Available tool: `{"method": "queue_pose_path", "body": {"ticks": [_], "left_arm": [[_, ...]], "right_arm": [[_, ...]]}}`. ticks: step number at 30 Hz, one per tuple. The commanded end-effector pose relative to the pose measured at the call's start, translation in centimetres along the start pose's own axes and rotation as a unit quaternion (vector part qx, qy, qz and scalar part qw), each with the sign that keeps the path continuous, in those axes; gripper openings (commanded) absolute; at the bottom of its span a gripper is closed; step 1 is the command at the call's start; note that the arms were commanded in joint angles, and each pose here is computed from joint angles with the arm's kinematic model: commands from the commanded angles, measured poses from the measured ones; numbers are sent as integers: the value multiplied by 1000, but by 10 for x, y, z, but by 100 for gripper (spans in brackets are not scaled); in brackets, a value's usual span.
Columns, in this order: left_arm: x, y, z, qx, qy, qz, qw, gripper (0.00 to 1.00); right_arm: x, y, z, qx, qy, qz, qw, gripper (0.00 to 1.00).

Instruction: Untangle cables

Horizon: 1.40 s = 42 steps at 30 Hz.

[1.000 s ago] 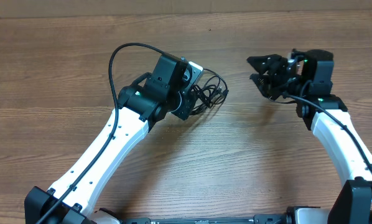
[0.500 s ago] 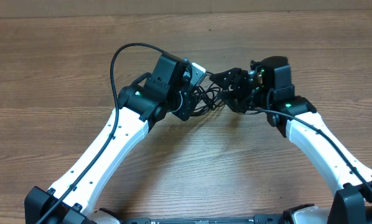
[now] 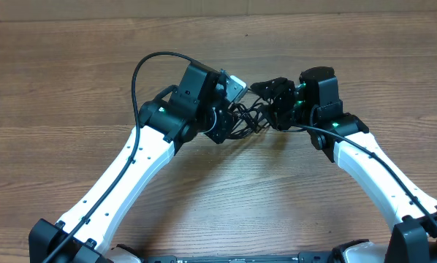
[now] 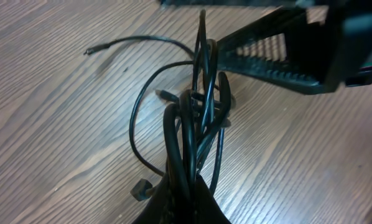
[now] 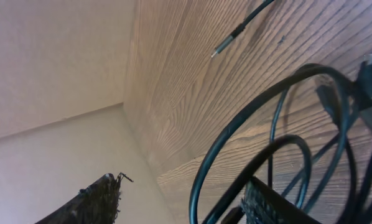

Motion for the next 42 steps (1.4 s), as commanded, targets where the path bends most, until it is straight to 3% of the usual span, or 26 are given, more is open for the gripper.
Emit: {"method": "queue_pose_path", "body": {"ticks": [1, 5, 7, 8, 9, 11, 16, 23, 27, 33, 39, 42], "left_arm": [[4, 1, -4, -27, 13, -11, 999, 4], [5, 1, -4, -27, 14, -13, 999, 4], [5, 1, -4, -27, 14, -13, 999, 4], [4, 1, -4, -28, 13, -12, 999, 4], [4, 1, -5, -29, 13, -11, 999, 4], [2, 1, -5, -30, 13, -7, 999, 4], [-9, 1, -3, -19, 19, 24, 999, 4], [-21, -2, 20, 86, 14, 63, 994, 4], [-25, -5, 32, 138, 16, 79, 987, 4], [-27, -12, 52, 237, -32, 81, 968, 4], [-19, -4, 36, 159, -36, 56, 985, 4], [-13, -2, 32, 138, -36, 40, 989, 4]], "right_arm": [[-9, 7, 2, -3, 0, 5, 1000, 60], [-21, 12, 1, -8, -8, 19, 1000, 59], [-20, 13, 1, -9, -10, 11, 1000, 41], [-15, 13, 0, -12, -12, -9, 1000, 25], [-6, 12, 0, -15, -16, -44, 999, 15], [9, 9, 4, -9, -44, -96, 994, 4], [37, -20, 45, 99, -101, -129, 982, 4], [82, -143, 98, 277, -165, -176, 930, 4], [115, -187, 84, 271, -146, -241, 920, 4], [134, -185, 38, 184, -75, -238, 951, 4], [113, -157, 15, 110, -73, -184, 974, 31], [83, -126, 5, 65, -54, -116, 990, 45]]}}
Point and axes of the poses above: each gripper's point midway between its finger pads, its own y axis out along the fingers, its own z axis along the line the jaws close on, x = y × z, the point moved 6 cm from there along -y, back along the fingers, and after that the axes turned 2 degrees about y, right-handed, at the moved point
